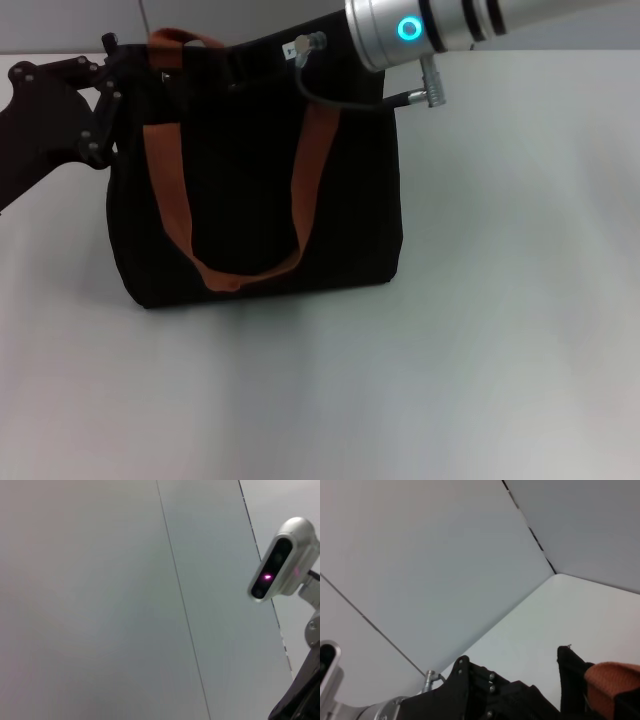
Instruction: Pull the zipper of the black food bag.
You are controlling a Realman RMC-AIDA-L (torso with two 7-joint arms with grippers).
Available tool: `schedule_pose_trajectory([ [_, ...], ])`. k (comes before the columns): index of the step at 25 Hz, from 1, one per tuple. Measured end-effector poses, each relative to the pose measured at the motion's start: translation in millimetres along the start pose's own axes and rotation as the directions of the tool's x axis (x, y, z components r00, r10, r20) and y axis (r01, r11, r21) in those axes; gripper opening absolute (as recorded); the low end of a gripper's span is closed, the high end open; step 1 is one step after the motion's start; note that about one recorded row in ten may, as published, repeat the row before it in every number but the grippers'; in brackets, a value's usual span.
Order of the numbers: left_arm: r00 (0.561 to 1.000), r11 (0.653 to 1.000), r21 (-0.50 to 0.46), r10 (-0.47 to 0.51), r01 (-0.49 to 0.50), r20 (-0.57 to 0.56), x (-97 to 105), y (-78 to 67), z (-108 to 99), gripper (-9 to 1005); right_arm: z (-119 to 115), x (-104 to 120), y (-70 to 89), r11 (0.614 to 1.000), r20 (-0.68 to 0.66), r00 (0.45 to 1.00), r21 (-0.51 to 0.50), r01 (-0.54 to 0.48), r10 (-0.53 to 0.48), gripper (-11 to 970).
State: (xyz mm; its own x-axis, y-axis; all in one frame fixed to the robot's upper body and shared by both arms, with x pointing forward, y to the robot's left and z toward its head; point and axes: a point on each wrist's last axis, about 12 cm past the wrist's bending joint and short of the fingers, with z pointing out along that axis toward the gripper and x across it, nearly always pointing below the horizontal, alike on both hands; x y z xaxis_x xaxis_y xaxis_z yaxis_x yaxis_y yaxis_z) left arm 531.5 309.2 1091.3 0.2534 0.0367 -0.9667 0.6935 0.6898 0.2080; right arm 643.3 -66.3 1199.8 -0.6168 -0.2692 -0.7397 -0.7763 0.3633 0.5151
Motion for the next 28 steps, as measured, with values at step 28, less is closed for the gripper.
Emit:
schedule_pose_trajectory([
  [28,1.000,1.000,0.016,-0.009,0.008,0.026,-3.2,-1.4,0.2,86,3.0,1.0,2.7,1.000,-0.007,1.000,0.001,0.017,-0.017,347],
])
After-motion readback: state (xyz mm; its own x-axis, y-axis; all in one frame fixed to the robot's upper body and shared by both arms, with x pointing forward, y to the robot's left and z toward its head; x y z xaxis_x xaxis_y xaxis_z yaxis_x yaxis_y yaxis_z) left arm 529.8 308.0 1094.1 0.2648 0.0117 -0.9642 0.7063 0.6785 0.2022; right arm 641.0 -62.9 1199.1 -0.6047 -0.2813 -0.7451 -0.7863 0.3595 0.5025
